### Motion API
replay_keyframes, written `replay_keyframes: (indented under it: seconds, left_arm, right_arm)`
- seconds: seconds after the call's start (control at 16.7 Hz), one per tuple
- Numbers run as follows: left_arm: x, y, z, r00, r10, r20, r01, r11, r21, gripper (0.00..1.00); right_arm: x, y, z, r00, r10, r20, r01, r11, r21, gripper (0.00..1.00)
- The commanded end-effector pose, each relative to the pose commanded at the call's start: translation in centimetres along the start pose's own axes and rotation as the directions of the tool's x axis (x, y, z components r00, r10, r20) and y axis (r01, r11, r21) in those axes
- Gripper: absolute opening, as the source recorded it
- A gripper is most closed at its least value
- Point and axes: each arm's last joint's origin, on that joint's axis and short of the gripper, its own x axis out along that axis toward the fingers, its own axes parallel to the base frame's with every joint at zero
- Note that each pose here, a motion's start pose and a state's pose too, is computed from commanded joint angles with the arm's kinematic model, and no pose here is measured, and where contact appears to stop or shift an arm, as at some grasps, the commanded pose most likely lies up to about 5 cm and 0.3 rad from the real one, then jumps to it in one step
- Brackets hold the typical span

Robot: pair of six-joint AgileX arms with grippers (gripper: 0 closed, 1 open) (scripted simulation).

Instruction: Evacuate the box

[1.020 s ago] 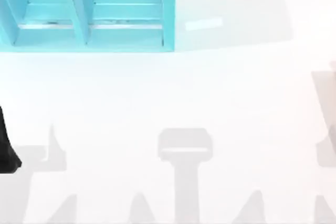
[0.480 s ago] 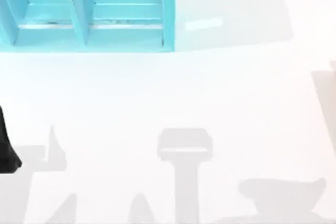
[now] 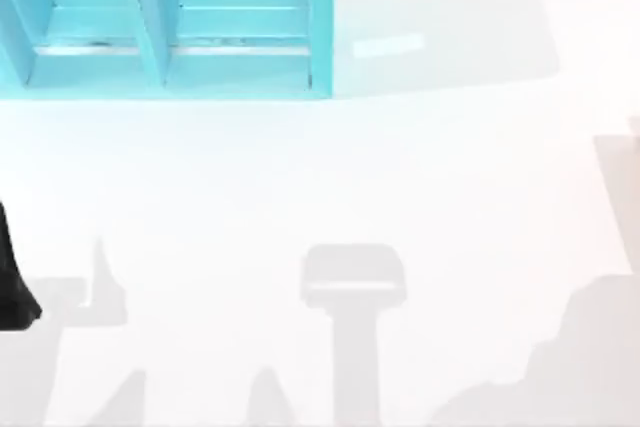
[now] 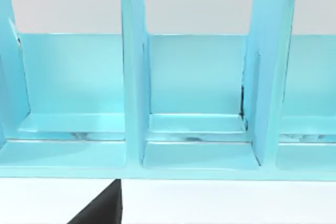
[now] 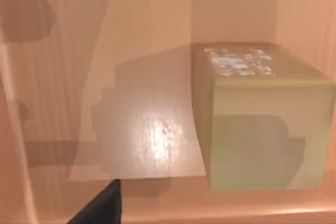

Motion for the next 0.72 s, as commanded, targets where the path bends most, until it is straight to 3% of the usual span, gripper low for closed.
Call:
replay_keyframes:
  seconds: [0.48,0.72]
  left_arm:
    - [0.0,0.0,0.0,1.000,0.000,0.000,0.000,1.000,0.000,1.00]
    - [0.0,0.0,0.0,1.000,0.000,0.000,0.000,1.000,0.000,1.00]
  right_arm:
    - [0.2,-1.1,0.5,0.998,0.028,-0.054,-0.028,1.000,0.000,1.00]
    - [3.0,-1.2,0.7,0.998,0.029,-0.056,-0.029,1.000,0.003,1.00]
